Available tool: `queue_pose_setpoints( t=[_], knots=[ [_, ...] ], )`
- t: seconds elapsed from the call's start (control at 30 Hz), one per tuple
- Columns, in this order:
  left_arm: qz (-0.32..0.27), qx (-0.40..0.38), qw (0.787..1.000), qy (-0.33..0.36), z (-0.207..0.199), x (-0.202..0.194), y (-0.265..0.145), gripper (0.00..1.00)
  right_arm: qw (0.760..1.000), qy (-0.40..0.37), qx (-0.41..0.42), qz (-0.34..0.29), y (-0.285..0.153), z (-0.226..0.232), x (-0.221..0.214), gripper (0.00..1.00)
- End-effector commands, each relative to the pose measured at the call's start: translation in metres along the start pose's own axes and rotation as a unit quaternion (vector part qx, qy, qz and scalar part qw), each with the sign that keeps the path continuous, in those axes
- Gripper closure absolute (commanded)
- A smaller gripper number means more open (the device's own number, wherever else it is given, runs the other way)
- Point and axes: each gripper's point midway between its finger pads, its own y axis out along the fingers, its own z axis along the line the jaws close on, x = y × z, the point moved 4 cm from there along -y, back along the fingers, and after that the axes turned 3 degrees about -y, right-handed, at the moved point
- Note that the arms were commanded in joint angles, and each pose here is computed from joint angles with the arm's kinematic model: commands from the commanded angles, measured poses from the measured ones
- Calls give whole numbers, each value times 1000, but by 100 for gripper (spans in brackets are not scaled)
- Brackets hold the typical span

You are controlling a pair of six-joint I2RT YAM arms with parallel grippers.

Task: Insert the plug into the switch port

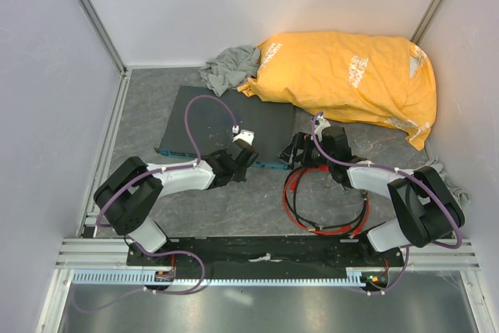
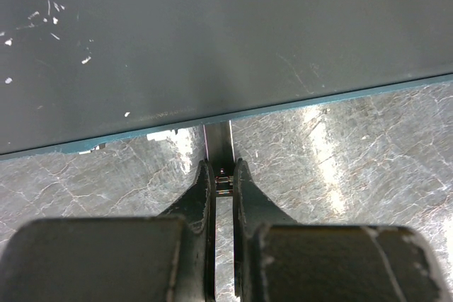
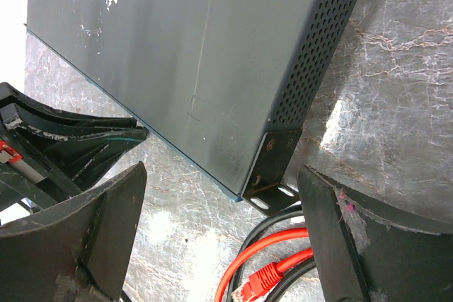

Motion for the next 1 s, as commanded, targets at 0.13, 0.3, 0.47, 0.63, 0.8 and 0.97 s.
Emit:
queue_pose_setpoints(
  t=[0.13,0.3,0.47,0.63,0.8,0.97],
  knots=[
    [-171,-39,983,-58,-26,103,-9,98,1000,-7,15,-14,0,4,4,5],
    [-174,-32,982,-63,-29,111,1,96,1000,-7,16,-13,0,4,3,5],
    [-170,-39,982,-69,-32,111,4,79,1000,-7,14,-14,0,3,4,5],
    [-155,-32,985,-72,-25,97,-8,51,1000,-8,16,-13,0,4,3,5],
    [-123,-17,990,-62,-15,79,-26,28,1000,-7,16,-13,0,4,3,5],
    [-69,0,995,-67,-5,47,-42,32,1000,-7,16,-13,0,4,3,5]
  ],
)
